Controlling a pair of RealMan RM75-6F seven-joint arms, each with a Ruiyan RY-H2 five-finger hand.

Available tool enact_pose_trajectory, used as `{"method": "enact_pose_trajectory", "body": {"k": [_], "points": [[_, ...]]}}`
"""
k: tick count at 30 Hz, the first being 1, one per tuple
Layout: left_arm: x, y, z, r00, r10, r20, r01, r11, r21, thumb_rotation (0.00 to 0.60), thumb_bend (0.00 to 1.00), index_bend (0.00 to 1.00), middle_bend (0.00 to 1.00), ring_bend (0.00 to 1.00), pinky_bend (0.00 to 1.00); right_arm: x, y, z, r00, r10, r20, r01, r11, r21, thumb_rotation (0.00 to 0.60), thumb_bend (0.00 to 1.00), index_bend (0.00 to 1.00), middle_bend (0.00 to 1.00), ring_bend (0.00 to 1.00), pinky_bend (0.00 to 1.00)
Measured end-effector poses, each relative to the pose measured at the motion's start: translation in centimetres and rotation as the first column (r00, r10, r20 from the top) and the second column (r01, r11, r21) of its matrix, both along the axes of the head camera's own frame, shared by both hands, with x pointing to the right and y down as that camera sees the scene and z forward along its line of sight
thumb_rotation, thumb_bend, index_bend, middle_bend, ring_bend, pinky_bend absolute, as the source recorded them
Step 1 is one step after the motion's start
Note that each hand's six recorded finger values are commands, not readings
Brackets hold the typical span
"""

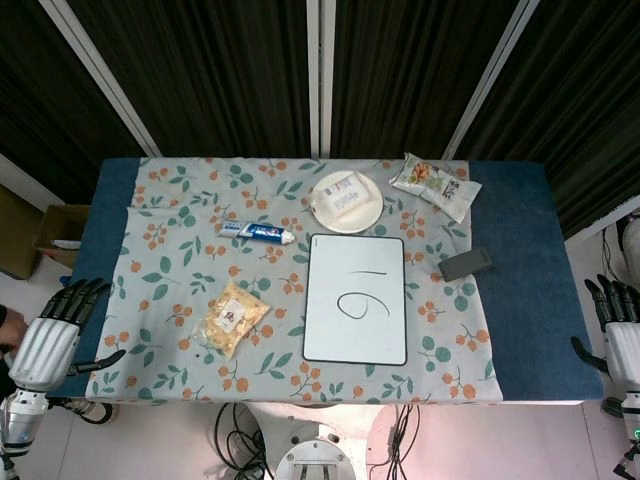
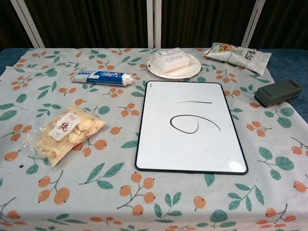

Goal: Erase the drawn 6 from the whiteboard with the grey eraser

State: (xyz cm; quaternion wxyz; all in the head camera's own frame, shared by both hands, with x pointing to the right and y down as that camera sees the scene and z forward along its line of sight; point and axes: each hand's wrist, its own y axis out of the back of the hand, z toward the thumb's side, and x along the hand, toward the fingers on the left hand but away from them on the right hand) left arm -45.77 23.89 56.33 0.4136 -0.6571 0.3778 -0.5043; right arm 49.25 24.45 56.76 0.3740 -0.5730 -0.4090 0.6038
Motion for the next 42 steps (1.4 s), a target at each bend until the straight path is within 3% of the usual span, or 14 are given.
{"method": "enact_pose_trajectory", "body": {"k": [9, 15, 21, 25, 31, 37, 42], "points": [[0.1, 0.2, -0.5, 1.000, 0.008, 0.001, -0.008, 1.000, 0.005, 0.420, 0.09, 0.10, 0.10, 0.07, 0.16, 0.4, 0.1, -0.2, 1.000, 0.002, -0.007, -0.002, 1.000, 0.000, 0.600, 0.16, 0.00, 0.00, 0.00, 0.00], [0.0, -0.2, -0.8, 1.000, 0.007, 0.004, -0.007, 1.000, 0.011, 0.420, 0.09, 0.10, 0.10, 0.07, 0.16, 0.3, -0.9, 0.1, 0.999, -0.031, -0.034, 0.030, 0.999, -0.024, 0.600, 0.14, 0.00, 0.00, 0.00, 0.00], [-0.2, 0.0, -0.3, 1.000, 0.013, 0.017, -0.013, 1.000, -0.008, 0.421, 0.09, 0.10, 0.10, 0.07, 0.16, -1.2, -4.4, 1.5, 0.988, -0.129, -0.084, 0.123, 0.990, -0.073, 0.600, 0.08, 0.00, 0.00, 0.00, 0.00], [0.0, 0.0, -0.4, 1.000, 0.016, 0.022, -0.016, 1.000, -0.007, 0.421, 0.09, 0.10, 0.10, 0.07, 0.16, -3.8, -8.0, 2.7, 0.970, -0.224, -0.092, 0.214, 0.970, -0.114, 0.600, 0.08, 0.00, 0.00, 0.00, 0.00], [0.7, 0.2, 0.1, 0.999, 0.030, 0.026, -0.029, 0.999, -0.025, 0.420, 0.09, 0.10, 0.10, 0.07, 0.16, -7.0, -11.7, 5.7, 0.944, -0.317, -0.096, 0.292, 0.932, -0.213, 0.600, 0.08, 0.00, 0.01, 0.00, 0.00], [1.2, 0.2, 0.6, 0.998, 0.045, 0.037, -0.043, 0.998, -0.042, 0.421, 0.09, 0.10, 0.10, 0.07, 0.16, -10.4, -14.0, 9.6, 0.926, -0.367, -0.094, 0.329, 0.902, -0.279, 0.600, 0.16, 0.00, 0.02, 0.00, 0.00], [1.2, 0.0, 0.9, 0.998, 0.044, 0.040, -0.042, 0.998, -0.053, 0.421, 0.09, 0.10, 0.10, 0.07, 0.16, -11.3, -14.2, 12.4, 0.929, -0.355, -0.105, 0.309, 0.899, -0.310, 0.600, 0.17, 0.00, 0.06, 0.00, 0.02]]}}
